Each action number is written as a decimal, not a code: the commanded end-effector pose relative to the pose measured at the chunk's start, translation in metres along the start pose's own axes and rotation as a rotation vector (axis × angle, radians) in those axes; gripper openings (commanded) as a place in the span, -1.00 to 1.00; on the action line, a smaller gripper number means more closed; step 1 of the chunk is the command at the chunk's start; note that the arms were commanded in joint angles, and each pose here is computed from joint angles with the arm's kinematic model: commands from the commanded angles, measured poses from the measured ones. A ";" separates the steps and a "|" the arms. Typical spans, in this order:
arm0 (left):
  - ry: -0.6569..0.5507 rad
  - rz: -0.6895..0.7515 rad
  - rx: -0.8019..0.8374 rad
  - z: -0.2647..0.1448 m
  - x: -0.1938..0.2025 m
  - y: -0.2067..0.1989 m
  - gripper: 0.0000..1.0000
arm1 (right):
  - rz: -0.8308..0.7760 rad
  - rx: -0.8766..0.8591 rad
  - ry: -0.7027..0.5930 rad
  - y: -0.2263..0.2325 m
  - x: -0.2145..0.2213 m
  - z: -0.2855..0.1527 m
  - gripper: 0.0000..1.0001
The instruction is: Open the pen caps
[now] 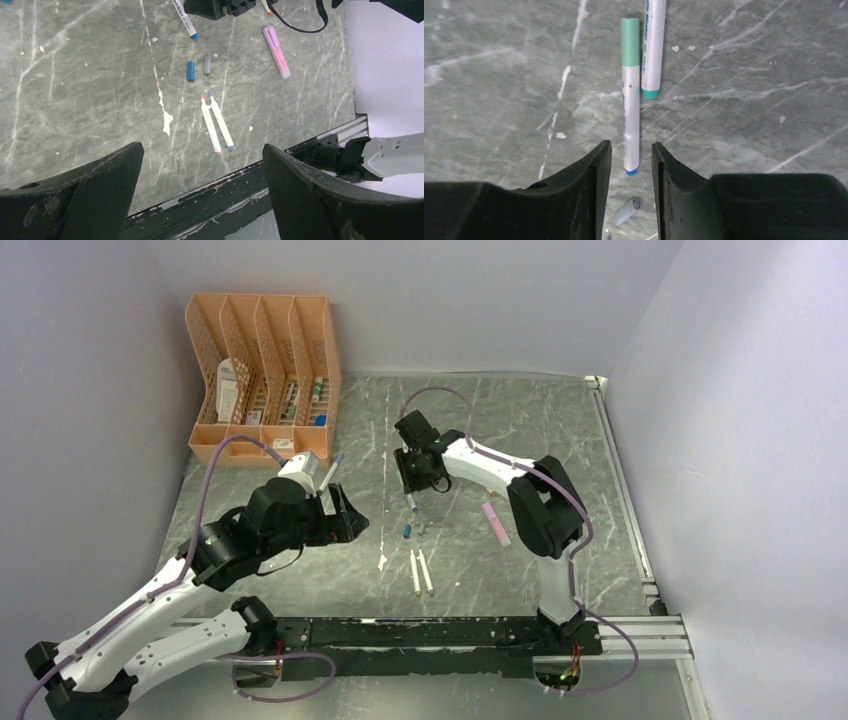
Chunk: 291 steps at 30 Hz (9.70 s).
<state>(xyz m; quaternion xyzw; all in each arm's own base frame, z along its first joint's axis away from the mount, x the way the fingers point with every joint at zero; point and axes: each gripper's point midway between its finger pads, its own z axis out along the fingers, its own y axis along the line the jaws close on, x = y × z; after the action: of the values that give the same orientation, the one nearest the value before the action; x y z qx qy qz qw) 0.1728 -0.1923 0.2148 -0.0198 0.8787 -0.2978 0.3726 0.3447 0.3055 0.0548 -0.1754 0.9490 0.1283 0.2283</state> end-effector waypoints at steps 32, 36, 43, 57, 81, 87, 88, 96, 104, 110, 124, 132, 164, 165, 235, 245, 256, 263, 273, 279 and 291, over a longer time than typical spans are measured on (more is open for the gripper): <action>-0.016 -0.024 0.132 0.027 0.000 -0.026 0.99 | -0.031 -0.104 -0.162 -0.005 -0.006 -0.100 -1.00; -0.048 -0.061 0.268 0.036 0.000 -0.047 0.99 | 0.028 -0.320 -0.222 0.007 0.023 -0.150 -1.00; -0.204 -0.219 0.600 0.030 -0.015 -0.086 0.99 | 0.142 -0.773 -0.291 0.059 0.079 -0.203 -1.00; -0.156 -0.213 0.605 0.062 -0.002 -0.097 0.99 | 0.187 -0.836 -0.253 0.067 0.108 -0.202 -1.00; -0.116 -0.203 0.602 0.077 0.003 -0.104 -0.53 | 0.163 -0.817 -0.238 0.079 0.111 -0.199 -1.00; -0.085 -0.204 0.614 0.081 0.009 -0.106 -0.86 | 0.167 -0.809 -0.242 0.079 0.108 -0.199 -1.00; -0.081 -0.205 0.614 0.081 0.010 -0.106 -0.86 | 0.167 -0.806 -0.242 0.079 0.108 -0.199 -1.00; -0.074 -0.206 0.612 0.079 0.011 -0.105 -0.86 | 0.156 -0.756 -0.239 0.076 0.098 -0.192 -0.25; -0.078 -0.210 0.617 0.077 0.010 -0.106 -0.86 | 0.141 -0.770 -0.218 0.083 0.089 -0.181 -0.61; -0.056 -0.205 0.614 0.079 0.013 -0.108 -0.38 | 0.127 -0.773 -0.201 0.086 0.093 -0.178 -1.00; 0.010 -0.150 0.599 0.089 0.027 -0.111 -0.40 | 0.117 -0.745 -0.180 0.083 0.096 -0.170 -1.00; 0.056 -0.089 0.541 0.100 0.039 -0.109 -0.86 | 0.126 -0.727 -0.166 0.081 0.099 -0.168 -1.00; 0.045 -0.080 0.293 0.105 -0.034 -0.039 -0.86 | 0.049 -0.040 0.045 0.016 0.175 -0.094 -1.00; 0.046 -0.082 0.289 0.101 -0.030 -0.037 -0.86 | 0.039 -0.027 0.047 0.014 0.174 -0.092 -1.00; 0.485 0.143 -0.142 0.255 0.114 -0.016 -0.63 | 0.167 -0.031 -0.118 -0.039 0.126 -0.154 -0.20; 0.488 0.147 -0.211 0.240 0.119 0.005 -0.58 | 0.171 -0.042 -0.107 -0.038 0.130 -0.150 -0.20; 0.494 0.145 -0.217 0.242 0.119 0.004 -0.26 | 0.170 -0.051 -0.108 -0.037 0.130 -0.150 -0.19; 0.468 0.146 -0.199 0.236 0.105 -0.008 -0.24 | 0.172 -0.051 -0.109 -0.037 0.130 -0.150 -0.19; 0.270 0.153 -0.019 0.172 0.013 -0.090 0.25 | 0.174 -0.046 -0.154 -0.035 0.105 -0.165 -0.14; 0.101 0.153 -0.017 0.110 -0.025 -0.083 0.98 | 0.149 -0.030 -0.169 -0.036 0.073 -0.153 -0.09; -0.071 0.082 0.019 0.023 -0.036 -0.044 1.00 | -0.002 -0.056 -0.163 -0.009 -0.037 -0.062 -0.10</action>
<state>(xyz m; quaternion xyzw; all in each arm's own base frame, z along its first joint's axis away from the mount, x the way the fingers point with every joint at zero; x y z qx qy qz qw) 0.2142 -0.2498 0.2473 0.0268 0.8670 -0.2922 0.4028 0.3211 0.2644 0.1338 -0.1345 0.9337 0.1673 0.2864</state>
